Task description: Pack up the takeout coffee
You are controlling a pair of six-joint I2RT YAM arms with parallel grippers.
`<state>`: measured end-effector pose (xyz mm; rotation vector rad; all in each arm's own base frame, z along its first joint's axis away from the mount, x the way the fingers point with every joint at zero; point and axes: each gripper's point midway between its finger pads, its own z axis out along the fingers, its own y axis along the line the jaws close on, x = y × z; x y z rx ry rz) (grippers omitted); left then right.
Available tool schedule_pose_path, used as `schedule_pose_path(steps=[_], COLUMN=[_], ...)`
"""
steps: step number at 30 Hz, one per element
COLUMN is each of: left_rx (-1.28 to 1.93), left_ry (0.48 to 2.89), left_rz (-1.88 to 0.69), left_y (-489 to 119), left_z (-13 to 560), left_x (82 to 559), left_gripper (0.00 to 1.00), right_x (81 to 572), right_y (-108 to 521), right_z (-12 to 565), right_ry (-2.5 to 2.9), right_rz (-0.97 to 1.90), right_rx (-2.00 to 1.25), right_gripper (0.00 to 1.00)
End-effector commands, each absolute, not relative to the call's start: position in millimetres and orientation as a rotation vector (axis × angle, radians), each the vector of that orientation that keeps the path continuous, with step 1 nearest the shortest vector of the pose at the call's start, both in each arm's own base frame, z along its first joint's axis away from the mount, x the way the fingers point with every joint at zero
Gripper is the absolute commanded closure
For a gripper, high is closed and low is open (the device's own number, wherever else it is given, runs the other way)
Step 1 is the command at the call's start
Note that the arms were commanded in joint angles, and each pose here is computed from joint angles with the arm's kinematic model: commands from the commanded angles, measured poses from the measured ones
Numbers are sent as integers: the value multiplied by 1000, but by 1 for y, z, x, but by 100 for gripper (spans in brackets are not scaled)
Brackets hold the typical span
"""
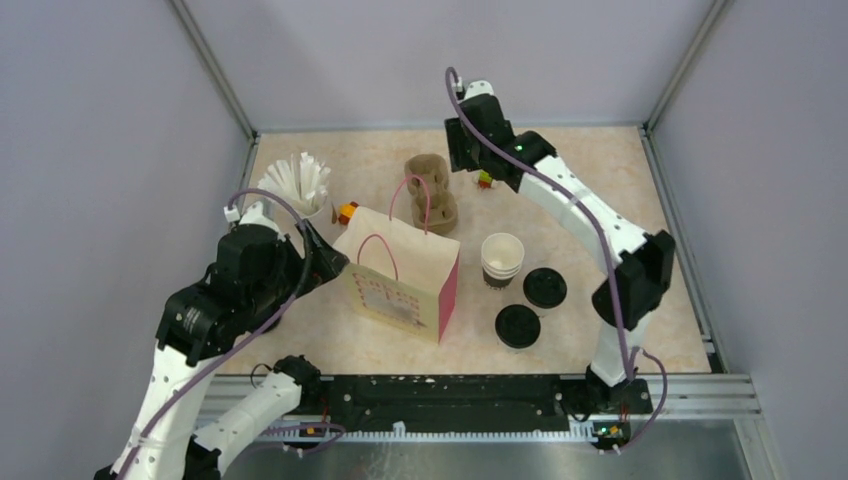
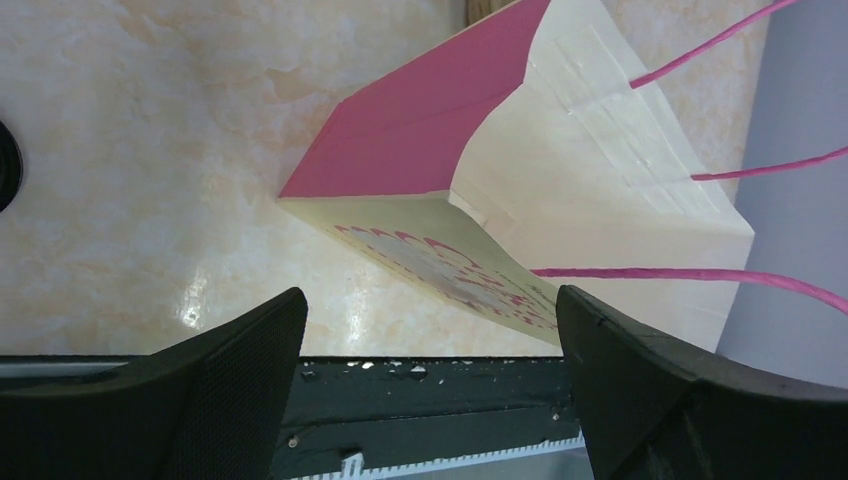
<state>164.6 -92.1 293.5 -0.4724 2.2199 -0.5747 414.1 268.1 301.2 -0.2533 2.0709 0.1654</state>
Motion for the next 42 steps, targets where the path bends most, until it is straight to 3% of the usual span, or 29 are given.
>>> schedule_pose_path(steps=[1, 10, 21, 42], left_rx=[-513, -588, -562, -657], left_ry=[2252, 2267, 2295, 2306], left_rz=[-519, -571, -526, -572], left_y=[-88, -93, -91, -98], left_z=[289, 289, 292, 286], left_x=[167, 163, 165, 166], left_gripper=[1, 1, 1, 1], right_x=[444, 479, 488, 484], right_y=[271, 317, 359, 366], right_z=[256, 188, 176, 134], right_ry=[2169, 2260, 2241, 2266], right_rz=[143, 274, 362, 158], right_rx=[-296, -361, -350, -391], right_gripper=[46, 48, 54, 53])
